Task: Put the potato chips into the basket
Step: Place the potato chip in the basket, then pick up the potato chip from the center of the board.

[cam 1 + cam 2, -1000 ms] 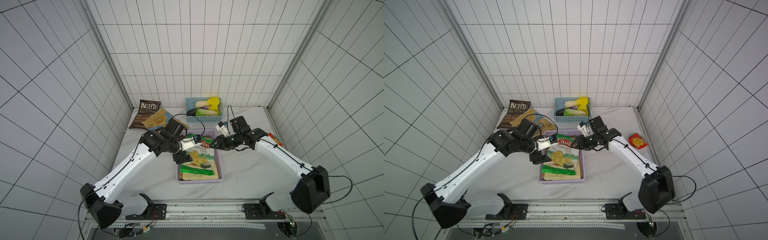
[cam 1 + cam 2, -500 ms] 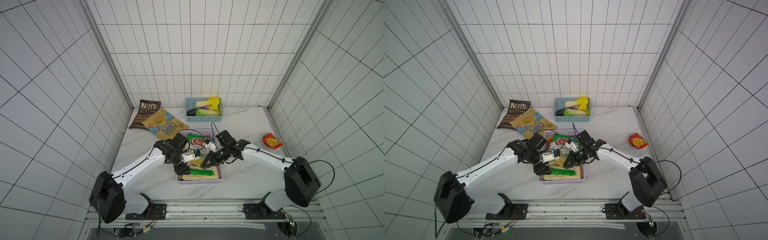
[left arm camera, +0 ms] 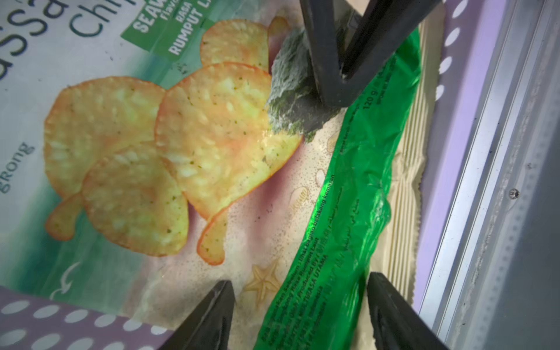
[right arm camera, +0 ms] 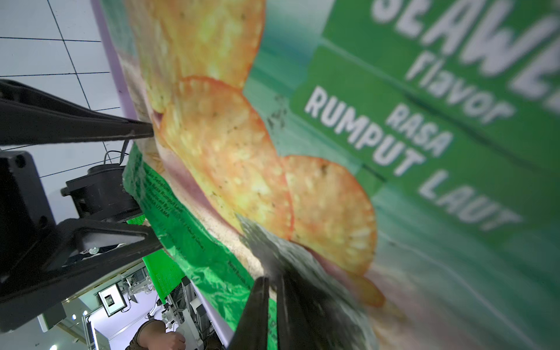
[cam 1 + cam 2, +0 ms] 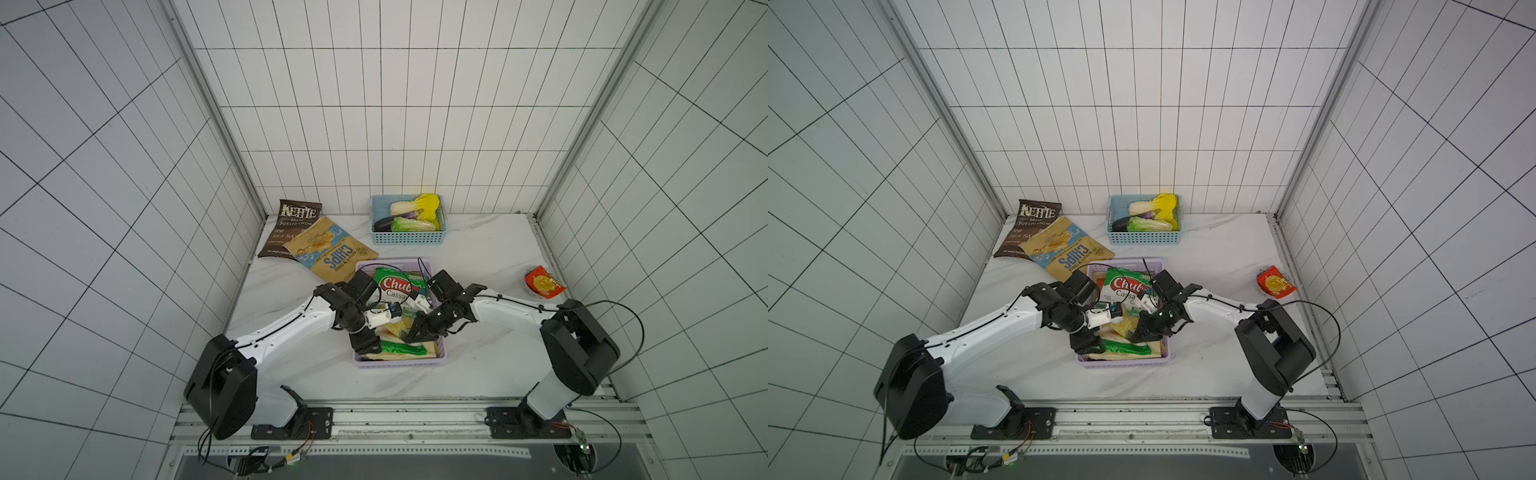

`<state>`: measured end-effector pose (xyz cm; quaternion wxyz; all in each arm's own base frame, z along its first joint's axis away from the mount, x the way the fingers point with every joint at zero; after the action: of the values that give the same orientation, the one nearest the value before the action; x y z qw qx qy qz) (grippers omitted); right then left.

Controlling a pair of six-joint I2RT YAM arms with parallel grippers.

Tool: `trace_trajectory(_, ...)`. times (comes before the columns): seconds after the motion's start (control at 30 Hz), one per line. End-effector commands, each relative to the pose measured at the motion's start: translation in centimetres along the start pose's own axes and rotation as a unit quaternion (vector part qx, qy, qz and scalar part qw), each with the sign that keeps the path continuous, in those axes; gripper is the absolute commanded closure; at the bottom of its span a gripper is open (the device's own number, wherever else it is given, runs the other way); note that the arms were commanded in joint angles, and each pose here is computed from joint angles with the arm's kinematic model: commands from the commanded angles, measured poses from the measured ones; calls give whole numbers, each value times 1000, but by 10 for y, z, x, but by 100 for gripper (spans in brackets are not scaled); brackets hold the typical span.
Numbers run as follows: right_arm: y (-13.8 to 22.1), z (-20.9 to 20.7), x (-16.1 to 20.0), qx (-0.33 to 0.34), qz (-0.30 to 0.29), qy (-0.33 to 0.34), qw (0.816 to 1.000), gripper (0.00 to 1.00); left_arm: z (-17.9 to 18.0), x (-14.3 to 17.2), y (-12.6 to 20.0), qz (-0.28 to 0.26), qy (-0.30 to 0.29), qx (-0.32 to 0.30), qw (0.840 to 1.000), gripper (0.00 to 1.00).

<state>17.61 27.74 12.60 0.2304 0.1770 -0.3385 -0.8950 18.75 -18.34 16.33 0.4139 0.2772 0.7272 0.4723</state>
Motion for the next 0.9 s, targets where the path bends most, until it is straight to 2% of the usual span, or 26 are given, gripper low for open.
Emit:
trace_trajectory(0.0, -4, -10, 13, 36, 25, 1, 999, 87, -8, -3, 9, -16, 3, 20, 1000, 30)
trace_trajectory(0.13, 17, 9, 2, 47, 2, 33, 998, 83, -9, -15, 34, -54, 12, 11, 998, 27)
trace_trajectory(0.27, 53, 37, -12, 58, -41, 75, 995, 77, -1, -34, 85, -120, 33, -36, 992, 21)
trace_trajectory(0.37, 83, 55, -19, 55, -85, 97, 990, 74, 14, -43, 133, -195, 65, -85, 975, 11)
trace_trajectory(0.47, 108, 66, -24, 51, -127, 105, 985, 70, 41, -45, 165, -242, 109, -133, 955, 10)
trace_trajectory(0.6, 134, 63, -25, 75, -180, 96, 976, 67, 93, -39, 173, -237, 177, -241, 924, 9)
trace_trajectory(0.7, 144, 54, -24, 90, -212, 83, 970, 67, 128, -29, 165, -219, 219, -292, 905, 9)
trace_trajectory(0.87, 143, 38, -18, 75, -219, 53, 971, 67, 169, -3, 109, -98, 171, -418, 887, 11)
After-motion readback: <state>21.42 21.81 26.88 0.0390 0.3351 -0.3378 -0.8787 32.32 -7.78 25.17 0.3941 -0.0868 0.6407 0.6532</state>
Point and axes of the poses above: each gripper's point midway between its finger pads, its own y axis back along the fingers, its own z axis along the line the jaws close on, x = y × z, the point moved 7 cm from there along y, back along the fingers, and after that the axes turned 11 degrees about y, right-handed, at the moved point
